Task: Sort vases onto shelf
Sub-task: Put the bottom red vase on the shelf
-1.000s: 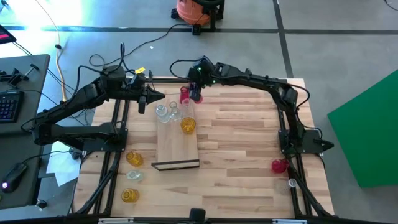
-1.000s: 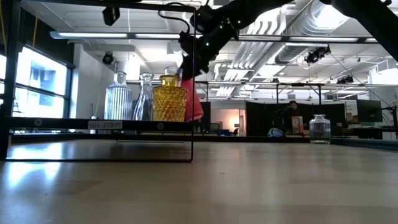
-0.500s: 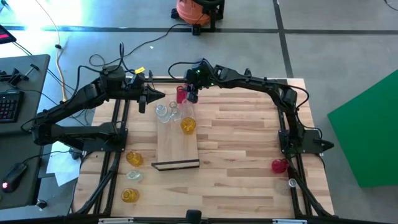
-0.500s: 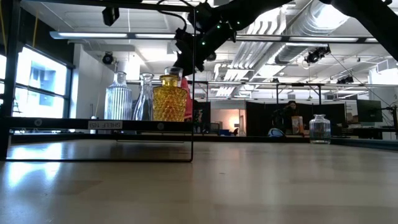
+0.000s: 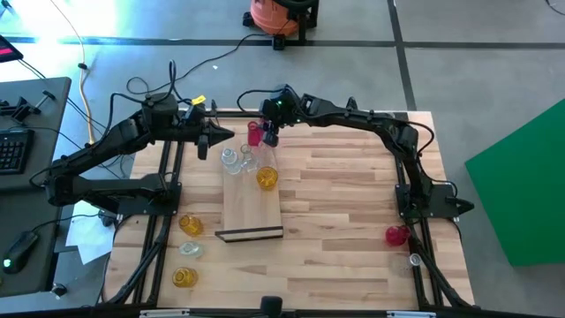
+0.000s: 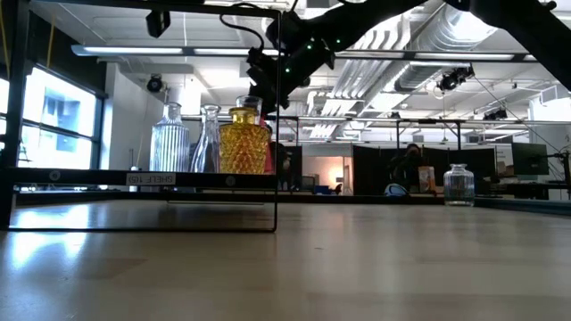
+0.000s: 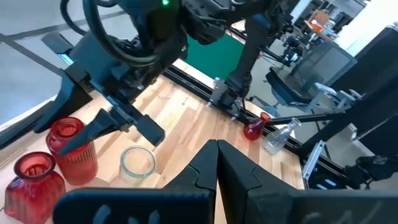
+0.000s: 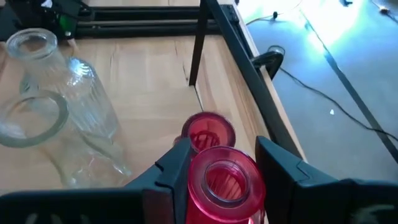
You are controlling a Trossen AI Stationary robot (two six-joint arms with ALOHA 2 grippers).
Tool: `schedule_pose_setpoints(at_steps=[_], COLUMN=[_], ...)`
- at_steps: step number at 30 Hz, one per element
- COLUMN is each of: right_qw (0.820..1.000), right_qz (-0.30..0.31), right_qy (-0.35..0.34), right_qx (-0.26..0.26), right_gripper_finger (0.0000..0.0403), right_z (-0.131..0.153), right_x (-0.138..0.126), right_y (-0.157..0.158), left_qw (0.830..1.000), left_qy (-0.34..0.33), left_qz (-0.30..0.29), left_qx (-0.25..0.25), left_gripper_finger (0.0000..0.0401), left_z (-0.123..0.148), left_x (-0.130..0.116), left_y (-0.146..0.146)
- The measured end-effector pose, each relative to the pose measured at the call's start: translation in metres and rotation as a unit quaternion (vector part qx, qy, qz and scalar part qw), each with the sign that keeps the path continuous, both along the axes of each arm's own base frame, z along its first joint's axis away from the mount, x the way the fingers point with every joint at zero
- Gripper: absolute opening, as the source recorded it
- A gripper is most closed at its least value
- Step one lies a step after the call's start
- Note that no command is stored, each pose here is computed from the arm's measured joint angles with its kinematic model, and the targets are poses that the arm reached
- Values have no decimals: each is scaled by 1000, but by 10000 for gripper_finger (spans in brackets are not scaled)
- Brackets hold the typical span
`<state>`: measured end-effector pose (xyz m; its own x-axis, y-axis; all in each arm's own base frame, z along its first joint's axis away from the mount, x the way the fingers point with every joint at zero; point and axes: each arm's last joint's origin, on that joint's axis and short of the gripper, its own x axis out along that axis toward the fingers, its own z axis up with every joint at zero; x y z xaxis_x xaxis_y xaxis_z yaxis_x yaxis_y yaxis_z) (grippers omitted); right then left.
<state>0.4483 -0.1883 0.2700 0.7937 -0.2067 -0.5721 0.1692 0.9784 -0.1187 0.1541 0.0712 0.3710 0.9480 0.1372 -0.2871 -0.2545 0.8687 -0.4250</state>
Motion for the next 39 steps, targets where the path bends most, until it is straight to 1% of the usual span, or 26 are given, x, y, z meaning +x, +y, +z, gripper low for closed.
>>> schedule_pose_setpoints(at_steps=[9, 15, 20, 25, 32, 39], right_qw=[1000, 1000, 1000, 999, 1000, 1000], right_qz=[-2, -3, -6, 6, 15, 6], right_qy=[-26, -25, -26, -17, -21, -20], right_qx=[-6, -3, 12, 36, 17, 10], right_gripper_finger=[119, 119, 125, 132, 131, 130], right_z=[2, 1, -2, -16, -16, -15], right_x=[4, 4, 5, 11, 14, 12], right_y=[-2, -2, -2, -1, 4, -1], left_qw=[1000, 1000, 1000, 1000, 1000, 1000], left_qy=[0, 0, -1, -1, -2, -3], left_qz=[7, 11, 14, 16, 17, 19], left_qx=[-3, -6, -10, -13, -13, -16], left_gripper_finger=[0, 0, 0, 0, 0, 0], left_z=[0, 0, 0, 0, 0, 0], left_x=[0, 0, 0, 0, 0, 0], left_y=[0, 1, 1, 1, 1, 1])
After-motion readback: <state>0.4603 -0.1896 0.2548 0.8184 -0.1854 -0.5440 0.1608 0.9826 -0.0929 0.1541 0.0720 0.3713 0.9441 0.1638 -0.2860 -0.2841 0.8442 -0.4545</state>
